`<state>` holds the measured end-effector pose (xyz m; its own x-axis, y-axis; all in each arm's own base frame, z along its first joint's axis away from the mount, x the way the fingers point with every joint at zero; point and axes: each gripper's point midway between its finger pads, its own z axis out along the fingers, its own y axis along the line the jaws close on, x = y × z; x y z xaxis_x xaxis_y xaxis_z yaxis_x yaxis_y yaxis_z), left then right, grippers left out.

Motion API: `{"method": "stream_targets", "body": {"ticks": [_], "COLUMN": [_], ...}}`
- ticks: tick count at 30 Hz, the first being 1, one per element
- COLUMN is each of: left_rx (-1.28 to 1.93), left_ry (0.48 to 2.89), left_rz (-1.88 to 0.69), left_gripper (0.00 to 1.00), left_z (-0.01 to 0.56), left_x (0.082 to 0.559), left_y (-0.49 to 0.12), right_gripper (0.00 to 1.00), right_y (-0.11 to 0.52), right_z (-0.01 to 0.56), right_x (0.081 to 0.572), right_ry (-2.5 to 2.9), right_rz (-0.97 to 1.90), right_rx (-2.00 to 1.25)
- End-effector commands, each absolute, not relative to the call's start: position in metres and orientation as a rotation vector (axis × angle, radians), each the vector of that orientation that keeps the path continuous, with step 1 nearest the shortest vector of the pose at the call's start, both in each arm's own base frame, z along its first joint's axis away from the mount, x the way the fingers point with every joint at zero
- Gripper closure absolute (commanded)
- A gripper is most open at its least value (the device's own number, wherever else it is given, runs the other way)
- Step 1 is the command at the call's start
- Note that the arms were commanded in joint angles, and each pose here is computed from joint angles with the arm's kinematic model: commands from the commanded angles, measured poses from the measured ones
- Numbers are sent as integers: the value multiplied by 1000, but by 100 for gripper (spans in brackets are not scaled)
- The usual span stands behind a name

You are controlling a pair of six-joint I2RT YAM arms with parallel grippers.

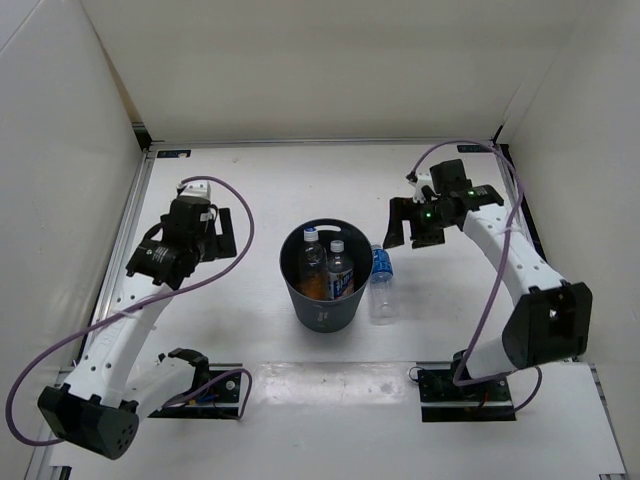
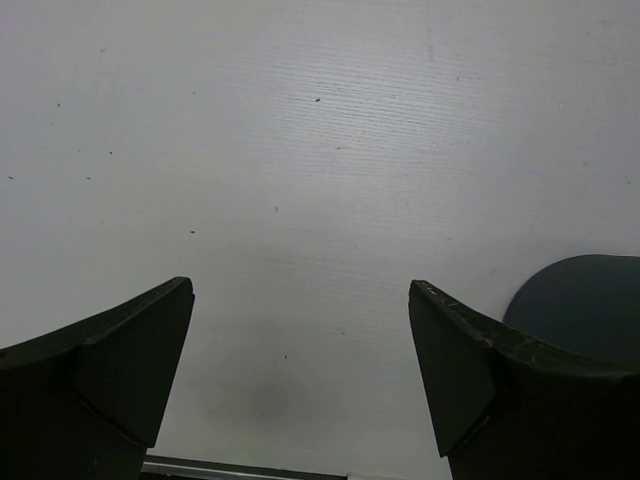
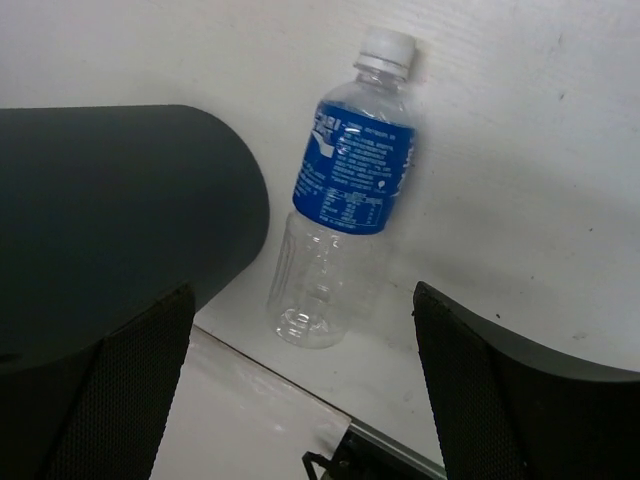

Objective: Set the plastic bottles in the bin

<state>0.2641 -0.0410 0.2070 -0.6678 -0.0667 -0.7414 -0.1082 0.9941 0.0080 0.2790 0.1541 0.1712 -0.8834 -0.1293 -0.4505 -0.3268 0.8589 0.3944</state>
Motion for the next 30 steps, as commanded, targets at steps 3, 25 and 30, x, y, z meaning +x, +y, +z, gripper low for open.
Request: {"method": "stream_targets", "body": {"ticks": [3, 25, 30], "left_rx": [-147, -292, -304], "left_ry": [2282, 2316, 2330], "left_rz": [25, 137, 158], "left_gripper": [1, 1, 1], "left_z": [219, 209, 207], "left_x": [248, 205, 200], "left_y": [-39, -9, -5], "right_gripper": [10, 19, 25], "right_y": [160, 189, 197], "right_z": [139, 60, 48], "right_x": [277, 295, 294], "right_ry": [2753, 3085, 3143], "right_rz": [762, 827, 808], "right_rx": [-231, -156, -163]}}
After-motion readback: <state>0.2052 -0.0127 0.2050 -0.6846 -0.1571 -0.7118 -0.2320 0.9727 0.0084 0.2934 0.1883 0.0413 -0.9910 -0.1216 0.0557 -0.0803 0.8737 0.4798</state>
